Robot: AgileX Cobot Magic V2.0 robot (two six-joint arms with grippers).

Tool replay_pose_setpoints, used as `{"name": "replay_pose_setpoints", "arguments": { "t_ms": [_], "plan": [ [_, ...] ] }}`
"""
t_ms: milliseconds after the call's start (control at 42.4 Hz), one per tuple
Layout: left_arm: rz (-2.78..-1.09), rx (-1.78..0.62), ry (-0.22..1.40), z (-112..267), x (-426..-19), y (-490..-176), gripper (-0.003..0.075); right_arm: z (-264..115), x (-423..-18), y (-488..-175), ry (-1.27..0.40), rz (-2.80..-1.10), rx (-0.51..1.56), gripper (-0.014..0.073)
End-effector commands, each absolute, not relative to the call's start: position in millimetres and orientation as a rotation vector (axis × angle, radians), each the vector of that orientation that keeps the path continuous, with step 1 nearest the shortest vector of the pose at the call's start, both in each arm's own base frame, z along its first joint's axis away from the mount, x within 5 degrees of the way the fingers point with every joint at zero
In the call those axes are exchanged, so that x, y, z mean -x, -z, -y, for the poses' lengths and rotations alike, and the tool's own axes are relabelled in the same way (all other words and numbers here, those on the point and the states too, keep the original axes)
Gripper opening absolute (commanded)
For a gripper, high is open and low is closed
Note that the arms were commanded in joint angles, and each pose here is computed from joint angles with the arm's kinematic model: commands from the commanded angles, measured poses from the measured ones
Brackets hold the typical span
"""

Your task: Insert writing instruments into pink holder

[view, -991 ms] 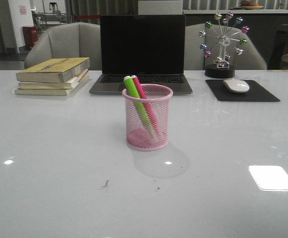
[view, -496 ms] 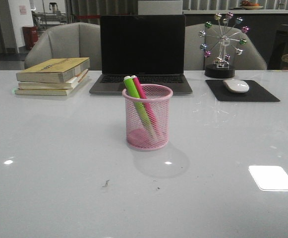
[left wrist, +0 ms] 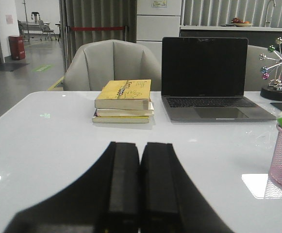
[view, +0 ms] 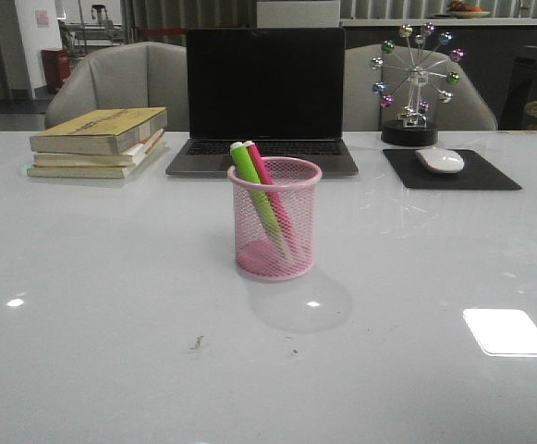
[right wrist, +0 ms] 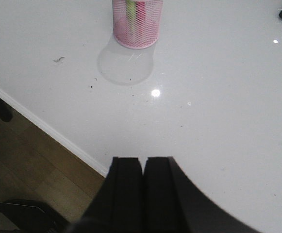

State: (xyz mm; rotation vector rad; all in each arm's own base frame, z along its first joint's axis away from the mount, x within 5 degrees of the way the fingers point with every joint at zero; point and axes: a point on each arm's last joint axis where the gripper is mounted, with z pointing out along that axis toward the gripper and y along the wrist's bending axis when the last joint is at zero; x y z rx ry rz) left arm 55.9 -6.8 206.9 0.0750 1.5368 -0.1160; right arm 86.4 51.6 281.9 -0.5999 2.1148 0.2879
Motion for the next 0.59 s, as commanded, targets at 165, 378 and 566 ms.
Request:
{"name": "replay_pose_setpoints", "arguments": {
  "t_ms": [165, 378, 566],
  "plan": [
    [-1.446, -0.096, 0.083, 6.3, -53.8, -213.2, 0.0092, -53.1, -89.9, -296.3, -0.297, -2.019, 0.582, 0.0024],
    [-1.438, -0.076, 0.083, 5.6, -53.8, -214.1, 0.0091, -53.1, -89.9, -296.3, -0.297, -2.019, 0.582, 0.0024],
    [-1.438, -0.074, 0.080, 5.5, -53.8, -214.1, 0.0091, -53.1, -89.9, -296.3, -0.297, -2.019, 0.582, 0.0024]
  ]
}}
